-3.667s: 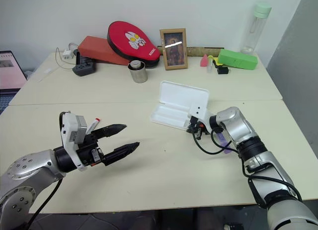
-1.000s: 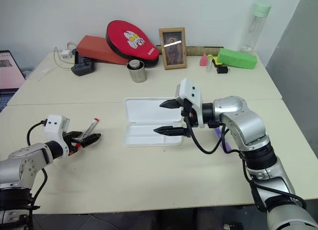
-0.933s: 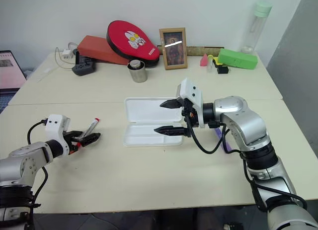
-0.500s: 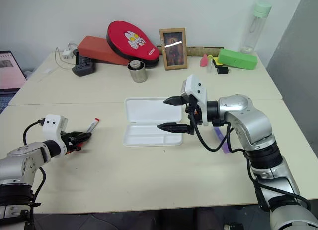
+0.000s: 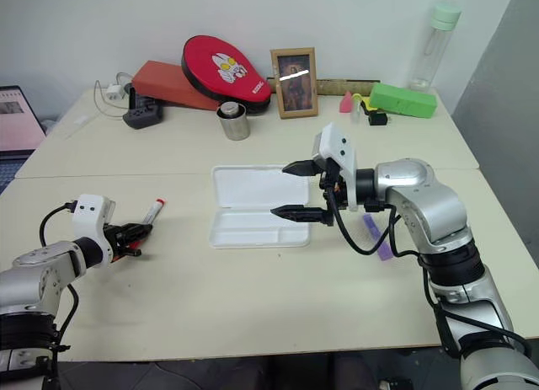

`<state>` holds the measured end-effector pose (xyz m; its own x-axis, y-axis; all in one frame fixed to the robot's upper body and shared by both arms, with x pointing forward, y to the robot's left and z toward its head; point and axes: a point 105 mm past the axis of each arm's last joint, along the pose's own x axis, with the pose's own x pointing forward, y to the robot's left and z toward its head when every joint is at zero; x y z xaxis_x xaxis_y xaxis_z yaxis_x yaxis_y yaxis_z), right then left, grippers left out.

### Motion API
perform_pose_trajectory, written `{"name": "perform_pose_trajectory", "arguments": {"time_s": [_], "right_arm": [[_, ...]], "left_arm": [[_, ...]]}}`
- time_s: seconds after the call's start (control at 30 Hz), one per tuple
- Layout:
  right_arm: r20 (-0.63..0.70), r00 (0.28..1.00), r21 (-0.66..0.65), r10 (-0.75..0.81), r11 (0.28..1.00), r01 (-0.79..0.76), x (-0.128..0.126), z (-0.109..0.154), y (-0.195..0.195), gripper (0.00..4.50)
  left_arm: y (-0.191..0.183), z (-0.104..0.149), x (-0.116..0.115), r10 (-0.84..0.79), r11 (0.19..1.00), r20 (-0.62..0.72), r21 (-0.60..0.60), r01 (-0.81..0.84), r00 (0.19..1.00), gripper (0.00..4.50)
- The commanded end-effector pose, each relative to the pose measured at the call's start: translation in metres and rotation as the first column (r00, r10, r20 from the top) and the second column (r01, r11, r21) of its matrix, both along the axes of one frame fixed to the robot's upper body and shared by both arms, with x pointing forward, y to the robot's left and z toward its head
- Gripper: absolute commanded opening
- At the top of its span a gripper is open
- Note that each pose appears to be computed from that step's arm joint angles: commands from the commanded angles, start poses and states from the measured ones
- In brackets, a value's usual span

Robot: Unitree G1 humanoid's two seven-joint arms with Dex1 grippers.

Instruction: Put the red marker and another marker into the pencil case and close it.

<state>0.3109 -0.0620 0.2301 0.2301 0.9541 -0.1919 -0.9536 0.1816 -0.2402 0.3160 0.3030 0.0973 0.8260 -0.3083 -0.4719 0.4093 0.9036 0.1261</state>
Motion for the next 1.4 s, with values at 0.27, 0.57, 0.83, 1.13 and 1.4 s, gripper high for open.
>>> {"name": "perform_pose_trajectory", "arguments": {"time_s": [0.27, 0.57, 0.83, 1.13, 1.4], "right_arm": [[0.039, 0.992, -0.007, -0.124, 0.992, 0.124, -0.017, 0.003, -0.056, 4.5], [0.061, 0.98, 0.018, -0.189, 0.982, 0.188, -0.031, 0.007, -0.059, 4.5], [0.062, 0.969, 0.028, -0.24, 0.971, 0.239, -0.038, 0.007, -0.062, 4.5], [0.057, 0.965, 0.032, -0.257, 0.966, 0.255, -0.039, 0.006, -0.062, 4.5], [0.052, 0.964, 0.035, -0.259, 0.966, 0.257, -0.039, 0.005, -0.062, 4.5]], "left_arm": [[-0.127, 0.07, 0.001, -0.683, 0.729, 0.068, 0.125, 0.673, 0.727, 0.42], [-0.161, 0.067, 0.044, -0.819, 0.564, -0.014, 0.16, 0.81, 0.573, 0.42], [-0.154, 0.051, 0.048, -0.847, 0.494, -0.112, 0.201, 0.846, 0.52, 0.42], [-0.16, 0.054, 0.051, -0.862, 0.475, -0.084, 0.21, 0.855, 0.5, 0.42], [-0.157, 0.051, 0.062, -0.854, 0.464, -0.093, 0.311, 0.829, 0.513, 0.42]]}}
